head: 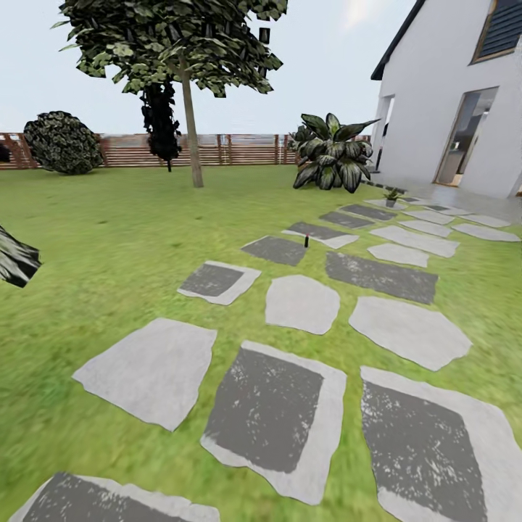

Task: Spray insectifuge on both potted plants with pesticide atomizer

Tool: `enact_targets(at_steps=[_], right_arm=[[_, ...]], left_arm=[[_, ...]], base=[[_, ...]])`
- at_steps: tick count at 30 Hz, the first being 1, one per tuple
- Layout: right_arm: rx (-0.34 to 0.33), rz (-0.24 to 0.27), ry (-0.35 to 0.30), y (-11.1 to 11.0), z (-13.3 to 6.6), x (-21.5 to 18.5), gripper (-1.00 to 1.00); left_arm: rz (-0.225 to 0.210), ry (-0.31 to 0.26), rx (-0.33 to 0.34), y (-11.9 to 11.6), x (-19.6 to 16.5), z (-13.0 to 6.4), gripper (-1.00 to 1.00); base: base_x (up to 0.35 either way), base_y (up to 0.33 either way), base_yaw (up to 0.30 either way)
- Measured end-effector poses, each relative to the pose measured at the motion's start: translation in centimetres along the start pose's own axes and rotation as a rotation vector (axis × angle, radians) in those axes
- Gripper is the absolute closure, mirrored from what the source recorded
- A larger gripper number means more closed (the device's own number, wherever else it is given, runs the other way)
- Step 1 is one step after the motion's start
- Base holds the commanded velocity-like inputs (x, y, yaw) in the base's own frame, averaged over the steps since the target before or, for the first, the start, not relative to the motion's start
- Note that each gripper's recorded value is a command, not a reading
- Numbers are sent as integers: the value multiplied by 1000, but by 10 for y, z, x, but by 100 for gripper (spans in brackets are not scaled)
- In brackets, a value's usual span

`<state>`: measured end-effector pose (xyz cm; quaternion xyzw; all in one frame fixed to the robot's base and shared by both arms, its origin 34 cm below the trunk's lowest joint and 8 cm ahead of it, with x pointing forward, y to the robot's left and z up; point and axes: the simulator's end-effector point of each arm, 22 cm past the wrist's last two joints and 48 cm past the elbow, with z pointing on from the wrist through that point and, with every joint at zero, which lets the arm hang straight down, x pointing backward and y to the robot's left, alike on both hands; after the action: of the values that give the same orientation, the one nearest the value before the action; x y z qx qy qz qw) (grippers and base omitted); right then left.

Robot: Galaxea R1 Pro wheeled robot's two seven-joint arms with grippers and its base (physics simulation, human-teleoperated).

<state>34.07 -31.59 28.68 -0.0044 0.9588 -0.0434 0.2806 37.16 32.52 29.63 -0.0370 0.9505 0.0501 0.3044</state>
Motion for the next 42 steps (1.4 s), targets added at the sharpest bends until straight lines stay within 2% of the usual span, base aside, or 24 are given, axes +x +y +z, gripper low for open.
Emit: enact_targets(at_steps=[12,42], right_arm=[[1,1,-5,0,0,-2,-100],[-2,-3,-14,1,0,-6,-100]], left_arm=[[-1,-8,-1,0,-3,0,-100],[-2,-17,-1,1,-7,0,-100]], base=[[338,-37,-166],[338,0,-4]])
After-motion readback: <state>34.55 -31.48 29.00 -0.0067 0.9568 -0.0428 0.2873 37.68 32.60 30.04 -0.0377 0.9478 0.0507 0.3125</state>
